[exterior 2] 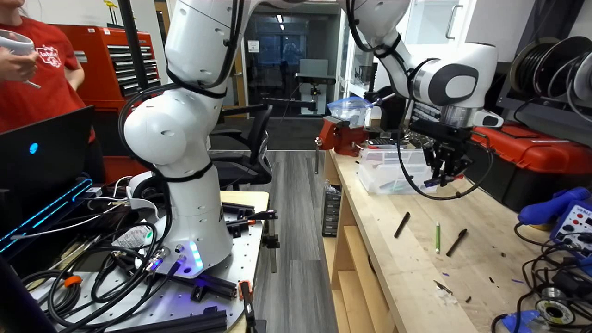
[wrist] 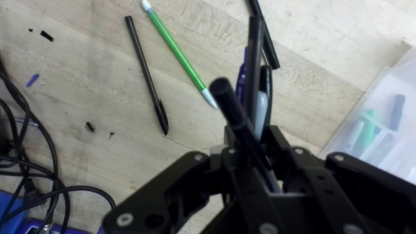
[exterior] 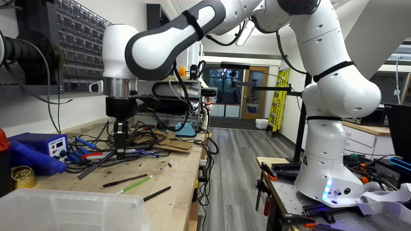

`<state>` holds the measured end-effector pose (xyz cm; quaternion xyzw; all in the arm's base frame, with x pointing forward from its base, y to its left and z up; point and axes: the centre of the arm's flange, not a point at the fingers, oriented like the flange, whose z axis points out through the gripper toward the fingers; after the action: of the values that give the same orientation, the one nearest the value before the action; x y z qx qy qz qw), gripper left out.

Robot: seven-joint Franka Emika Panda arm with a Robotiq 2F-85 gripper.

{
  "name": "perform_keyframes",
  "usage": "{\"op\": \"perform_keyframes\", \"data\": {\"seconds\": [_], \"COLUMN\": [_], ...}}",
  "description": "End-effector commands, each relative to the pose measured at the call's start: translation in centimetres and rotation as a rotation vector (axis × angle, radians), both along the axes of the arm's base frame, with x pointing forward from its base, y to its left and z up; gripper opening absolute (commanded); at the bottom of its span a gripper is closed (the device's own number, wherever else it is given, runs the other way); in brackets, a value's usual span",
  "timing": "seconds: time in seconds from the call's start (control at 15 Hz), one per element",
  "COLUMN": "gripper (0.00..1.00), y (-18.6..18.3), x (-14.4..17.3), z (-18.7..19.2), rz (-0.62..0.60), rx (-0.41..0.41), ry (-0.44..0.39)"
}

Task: Take the markers and place them in the box

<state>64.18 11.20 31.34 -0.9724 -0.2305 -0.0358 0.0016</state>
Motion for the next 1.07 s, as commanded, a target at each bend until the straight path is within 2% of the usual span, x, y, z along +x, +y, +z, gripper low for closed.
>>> {"op": "perform_keyframes", "data": {"seconds": [0.0, 0.47, 1.0], "gripper": [0.06, 0.06, 0.06], "y": [1.7, 8.1, 15.4], "x": [-1.1, -1.6, -0.9], "z": [4.0, 8.7, 8.4], "rz": [-0.078, -0.182, -0.346], "rx": [-0.017, -0.001, -0.012], "ry": [0.002, -0.032, -0.032]}}
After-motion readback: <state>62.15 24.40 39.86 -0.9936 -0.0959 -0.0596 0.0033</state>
